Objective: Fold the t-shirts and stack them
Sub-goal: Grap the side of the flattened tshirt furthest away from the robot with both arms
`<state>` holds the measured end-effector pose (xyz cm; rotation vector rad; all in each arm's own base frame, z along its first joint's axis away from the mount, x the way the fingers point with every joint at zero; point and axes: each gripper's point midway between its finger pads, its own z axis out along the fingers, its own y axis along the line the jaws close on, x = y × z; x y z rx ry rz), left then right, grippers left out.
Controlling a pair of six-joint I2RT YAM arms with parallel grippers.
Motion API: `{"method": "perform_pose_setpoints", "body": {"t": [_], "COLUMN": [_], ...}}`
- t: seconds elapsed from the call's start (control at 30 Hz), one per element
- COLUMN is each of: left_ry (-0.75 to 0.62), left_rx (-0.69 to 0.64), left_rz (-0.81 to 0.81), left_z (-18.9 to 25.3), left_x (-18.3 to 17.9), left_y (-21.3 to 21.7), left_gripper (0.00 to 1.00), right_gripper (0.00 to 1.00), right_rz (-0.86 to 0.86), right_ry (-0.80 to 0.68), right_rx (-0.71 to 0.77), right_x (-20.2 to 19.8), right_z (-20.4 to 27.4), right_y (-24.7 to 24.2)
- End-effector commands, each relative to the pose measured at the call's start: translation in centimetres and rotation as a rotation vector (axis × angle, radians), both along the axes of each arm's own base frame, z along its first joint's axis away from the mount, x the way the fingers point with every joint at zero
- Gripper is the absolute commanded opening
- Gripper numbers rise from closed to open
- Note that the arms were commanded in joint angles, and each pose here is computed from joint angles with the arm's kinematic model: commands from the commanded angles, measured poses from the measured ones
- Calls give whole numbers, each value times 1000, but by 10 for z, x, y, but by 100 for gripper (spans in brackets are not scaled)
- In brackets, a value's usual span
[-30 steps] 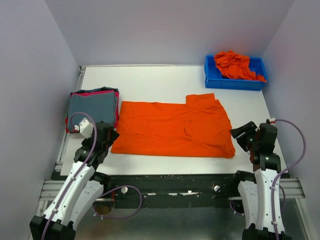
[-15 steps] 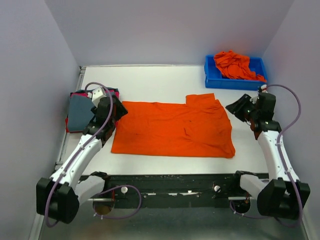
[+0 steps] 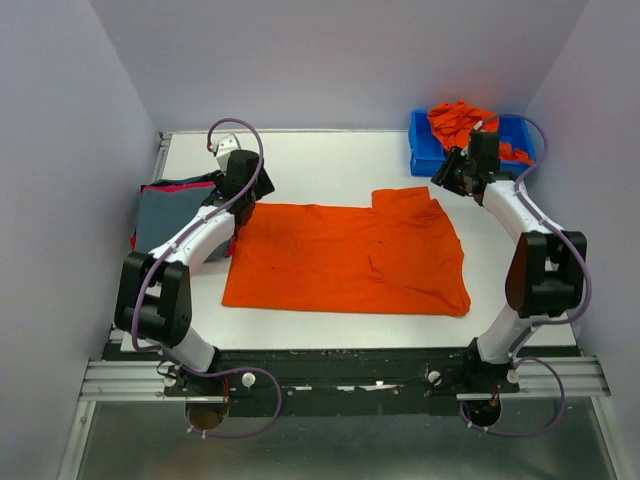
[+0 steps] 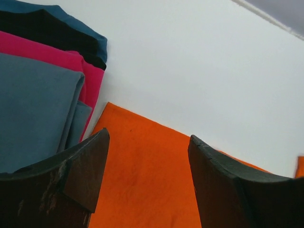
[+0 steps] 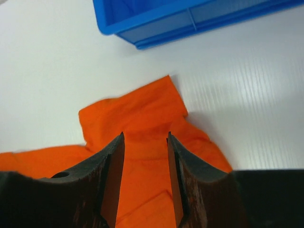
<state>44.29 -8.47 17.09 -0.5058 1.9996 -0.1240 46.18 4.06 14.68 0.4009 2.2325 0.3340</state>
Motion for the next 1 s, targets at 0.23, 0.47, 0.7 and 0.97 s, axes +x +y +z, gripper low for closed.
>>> {"method": "perform_pose_setpoints", "body": {"t": [0.23,0.47,0.7,0.97], "left_ry": [85,110,132,149], "left_rx": [11,17,17,2], "left_rz": [-6,0,4,1], "left_z": [-32,-45,-51,-57], "left_x": [43,50,52,54], "left_y": [-11,-11,-7,-6], "left_gripper": [77,77,77,77], "right_gripper": [51,51,48,37], "right_rz": [11,-7,-5,-10], "right_ry": [150,288,393,416], "right_rx": [-156,-140,-127,-127], "right_x": [67,76,72,67], "right_z": [-54,-85,-108,-107], "right_y": [-2,-2,1,1]}}
